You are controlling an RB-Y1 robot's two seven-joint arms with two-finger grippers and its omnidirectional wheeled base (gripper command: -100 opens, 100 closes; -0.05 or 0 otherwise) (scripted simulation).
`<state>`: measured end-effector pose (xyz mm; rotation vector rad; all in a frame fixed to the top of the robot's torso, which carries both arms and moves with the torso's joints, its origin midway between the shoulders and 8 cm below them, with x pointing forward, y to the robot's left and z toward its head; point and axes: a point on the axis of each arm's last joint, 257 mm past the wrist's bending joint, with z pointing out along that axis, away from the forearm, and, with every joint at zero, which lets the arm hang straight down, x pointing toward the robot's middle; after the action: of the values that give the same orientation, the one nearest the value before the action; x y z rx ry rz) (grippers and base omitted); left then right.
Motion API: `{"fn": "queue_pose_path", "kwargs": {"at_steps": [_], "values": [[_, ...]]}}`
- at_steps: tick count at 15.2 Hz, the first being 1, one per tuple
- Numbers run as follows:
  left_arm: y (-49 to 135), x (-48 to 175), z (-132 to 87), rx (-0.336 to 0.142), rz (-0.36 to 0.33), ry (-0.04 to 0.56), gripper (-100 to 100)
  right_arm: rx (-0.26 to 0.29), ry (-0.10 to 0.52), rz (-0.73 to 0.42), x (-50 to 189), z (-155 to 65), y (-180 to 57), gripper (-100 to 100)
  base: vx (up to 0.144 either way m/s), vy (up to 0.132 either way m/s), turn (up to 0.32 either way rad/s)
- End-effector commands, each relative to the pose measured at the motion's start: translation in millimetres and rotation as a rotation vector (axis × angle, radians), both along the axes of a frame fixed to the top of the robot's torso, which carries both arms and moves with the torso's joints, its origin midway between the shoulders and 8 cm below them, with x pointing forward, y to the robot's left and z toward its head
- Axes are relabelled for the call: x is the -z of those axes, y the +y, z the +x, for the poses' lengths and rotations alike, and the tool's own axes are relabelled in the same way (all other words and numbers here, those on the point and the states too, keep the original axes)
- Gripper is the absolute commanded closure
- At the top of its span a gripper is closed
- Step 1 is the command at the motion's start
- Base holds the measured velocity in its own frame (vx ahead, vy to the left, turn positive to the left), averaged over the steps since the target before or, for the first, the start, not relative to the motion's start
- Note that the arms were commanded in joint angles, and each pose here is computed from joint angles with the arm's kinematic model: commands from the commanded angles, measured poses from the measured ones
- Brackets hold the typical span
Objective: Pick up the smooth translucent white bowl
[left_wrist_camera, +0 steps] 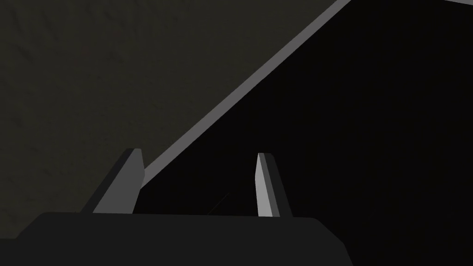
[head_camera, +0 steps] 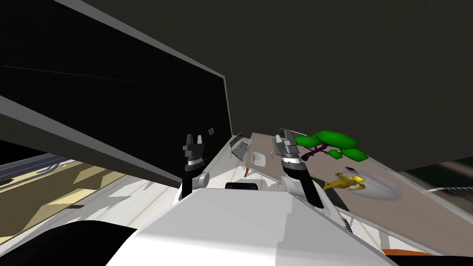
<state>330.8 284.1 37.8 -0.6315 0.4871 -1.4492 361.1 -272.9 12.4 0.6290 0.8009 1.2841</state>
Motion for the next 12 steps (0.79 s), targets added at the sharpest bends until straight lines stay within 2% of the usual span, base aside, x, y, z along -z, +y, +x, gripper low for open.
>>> {"fn": "queue_pose_path", "kwargs": {"at_steps": [1,2,3,4,5,7,8,10,11,12], "values": [[0.0,0.0,0.0,0.0,0.0,0.0,0,-0.007,0.038,-0.043,11.0,5.6,4.9,-100,0.013,0.034,0.074],[0.0,0.0,0.0,0.0,0.0,0.0,0,-0.013,0.076,-0.084,25.4,10.8,8.4,-100,0.018,0.038,0.093],[0.0,0.0,0.0,0.0,0.0,0.0,0,-0.013,0.077,-0.084,25.4,10.8,8.5,-100,0.016,0.038,0.069],[0.0,0.0,0.0,0.0,0.0,0.0,0,-0.019,0.118,-0.129,41.6,15.9,11.8,-100,0.013,0.046,0.082],[0.0,0.0,0.0,0.0,0.0,0.0,0,-0.019,0.118,-0.129,41.6,15.9,11.8,-100,0.012,0.046,0.074],[0.0,0.0,0.0,0.0,0.0,0.0,0,-0.025,0.205,-0.217,77.0,24.1,16.6,-100,0.023,0.058,0.14],[0.0,0.0,0.0,0.0,0.0,0.0,0,-0.028,0.209,-0.227,78.9,24.4,16.6,-100,0.024,0.061,0.122],[0.0,0.0,0.0,0.0,0.0,0.0,0,-0.034,0.304,-0.327,120.1,29.5,18.7,-100,0.03,0.064,0.131],[0.0,0.0,0.0,0.0,0.0,0.0,0,-0.037,0.308,-0.336,122.1,29.6,18.2,-100,0.026,0.068,0.127],[0.0,0.0,0.0,0.0,0.0,0.0,0,-0.041,0.36,-0.395,145.5,30.5,17.5,-100,0.015,0.063,0.123]]}}
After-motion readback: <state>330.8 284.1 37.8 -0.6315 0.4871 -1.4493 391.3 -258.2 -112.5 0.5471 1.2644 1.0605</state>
